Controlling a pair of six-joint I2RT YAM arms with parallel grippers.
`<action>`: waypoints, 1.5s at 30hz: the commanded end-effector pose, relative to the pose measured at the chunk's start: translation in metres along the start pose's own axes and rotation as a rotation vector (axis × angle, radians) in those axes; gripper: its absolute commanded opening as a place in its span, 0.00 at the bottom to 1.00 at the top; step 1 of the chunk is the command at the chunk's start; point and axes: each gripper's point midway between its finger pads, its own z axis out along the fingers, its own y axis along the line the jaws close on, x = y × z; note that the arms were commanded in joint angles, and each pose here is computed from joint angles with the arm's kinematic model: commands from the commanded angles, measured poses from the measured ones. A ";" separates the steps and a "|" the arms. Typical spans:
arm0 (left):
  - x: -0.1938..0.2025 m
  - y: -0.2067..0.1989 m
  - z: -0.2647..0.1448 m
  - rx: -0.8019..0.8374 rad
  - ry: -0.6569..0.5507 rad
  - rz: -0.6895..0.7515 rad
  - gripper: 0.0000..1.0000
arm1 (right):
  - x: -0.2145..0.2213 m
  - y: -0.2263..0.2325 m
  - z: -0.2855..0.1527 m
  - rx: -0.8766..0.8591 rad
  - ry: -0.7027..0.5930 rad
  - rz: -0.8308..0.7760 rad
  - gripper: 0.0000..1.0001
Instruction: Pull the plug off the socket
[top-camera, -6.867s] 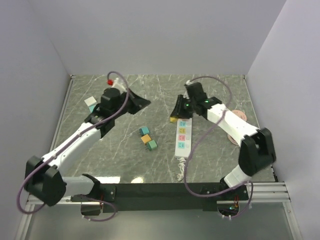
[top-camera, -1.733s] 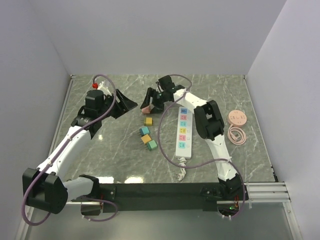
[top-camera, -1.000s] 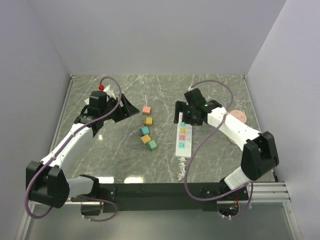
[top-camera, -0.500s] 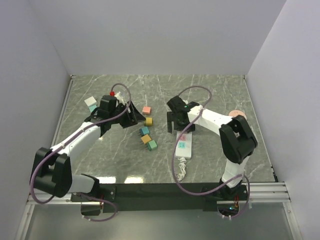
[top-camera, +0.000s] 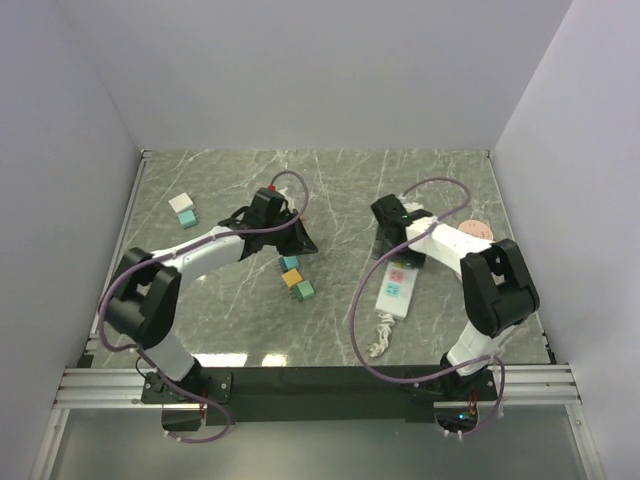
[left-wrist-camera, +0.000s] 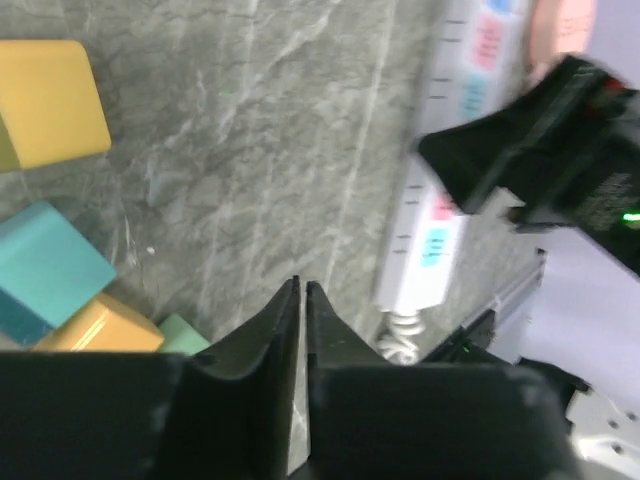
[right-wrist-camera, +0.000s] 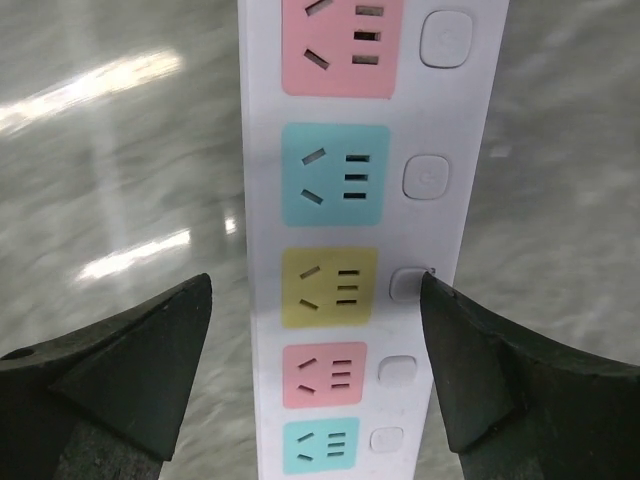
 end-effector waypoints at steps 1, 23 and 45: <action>-0.004 0.008 0.017 -0.088 -0.009 -0.025 0.10 | 0.032 -0.063 0.019 0.189 0.126 0.089 0.91; 0.035 -0.007 0.029 -0.202 0.032 0.016 0.01 | -0.029 -0.088 -0.001 0.057 0.072 0.186 0.96; 0.000 -0.074 -0.055 0.076 -0.206 0.173 0.36 | -0.058 -0.020 -0.171 -0.698 -0.399 0.204 0.88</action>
